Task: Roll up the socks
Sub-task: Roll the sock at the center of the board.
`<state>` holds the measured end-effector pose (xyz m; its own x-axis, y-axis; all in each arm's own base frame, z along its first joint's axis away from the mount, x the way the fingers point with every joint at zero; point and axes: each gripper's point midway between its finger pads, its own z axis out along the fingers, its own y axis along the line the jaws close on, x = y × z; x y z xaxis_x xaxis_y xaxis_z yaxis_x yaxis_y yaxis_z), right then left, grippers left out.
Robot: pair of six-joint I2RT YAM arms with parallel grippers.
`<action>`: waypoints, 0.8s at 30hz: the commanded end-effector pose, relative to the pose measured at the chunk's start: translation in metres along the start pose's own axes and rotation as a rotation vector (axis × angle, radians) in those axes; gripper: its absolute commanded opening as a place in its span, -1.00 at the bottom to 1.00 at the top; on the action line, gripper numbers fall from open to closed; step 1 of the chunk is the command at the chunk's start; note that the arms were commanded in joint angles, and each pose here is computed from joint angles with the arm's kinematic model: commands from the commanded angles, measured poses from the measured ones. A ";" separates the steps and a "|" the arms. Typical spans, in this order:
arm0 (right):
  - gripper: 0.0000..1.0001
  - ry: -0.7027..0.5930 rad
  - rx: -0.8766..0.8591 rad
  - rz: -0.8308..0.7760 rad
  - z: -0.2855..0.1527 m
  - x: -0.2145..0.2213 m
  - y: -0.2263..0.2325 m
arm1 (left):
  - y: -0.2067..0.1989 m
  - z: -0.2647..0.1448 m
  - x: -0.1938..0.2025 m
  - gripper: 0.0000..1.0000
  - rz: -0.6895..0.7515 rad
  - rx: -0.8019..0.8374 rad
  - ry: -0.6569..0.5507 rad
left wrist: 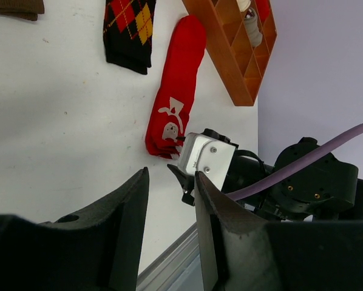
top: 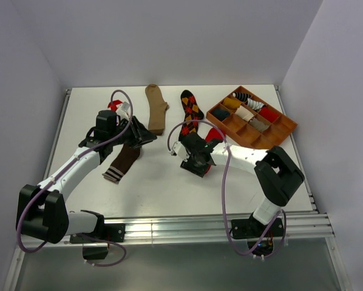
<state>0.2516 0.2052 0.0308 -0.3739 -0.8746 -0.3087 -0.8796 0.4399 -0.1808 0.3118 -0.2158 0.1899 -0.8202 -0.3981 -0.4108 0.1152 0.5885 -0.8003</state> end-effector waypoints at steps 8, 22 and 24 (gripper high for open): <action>0.02 0.046 -0.029 -0.008 0.011 0.008 0.010 | -0.006 0.000 -0.004 -0.17 0.024 0.032 -0.017; -0.49 -0.056 -0.127 -0.038 0.001 -0.008 0.008 | 0.005 0.002 -0.004 -0.22 0.002 -0.009 -0.037; -0.49 -0.084 -0.251 -0.035 -0.004 -0.012 0.024 | 0.008 0.001 -0.006 -0.24 -0.003 -0.033 -0.057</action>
<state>0.2434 0.2065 0.0155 -0.3599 -0.8839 -0.2986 -0.9126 0.4001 -0.0844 0.3115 -0.2133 0.1809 -0.8194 -0.4074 -0.4032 0.0932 0.5994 -0.7950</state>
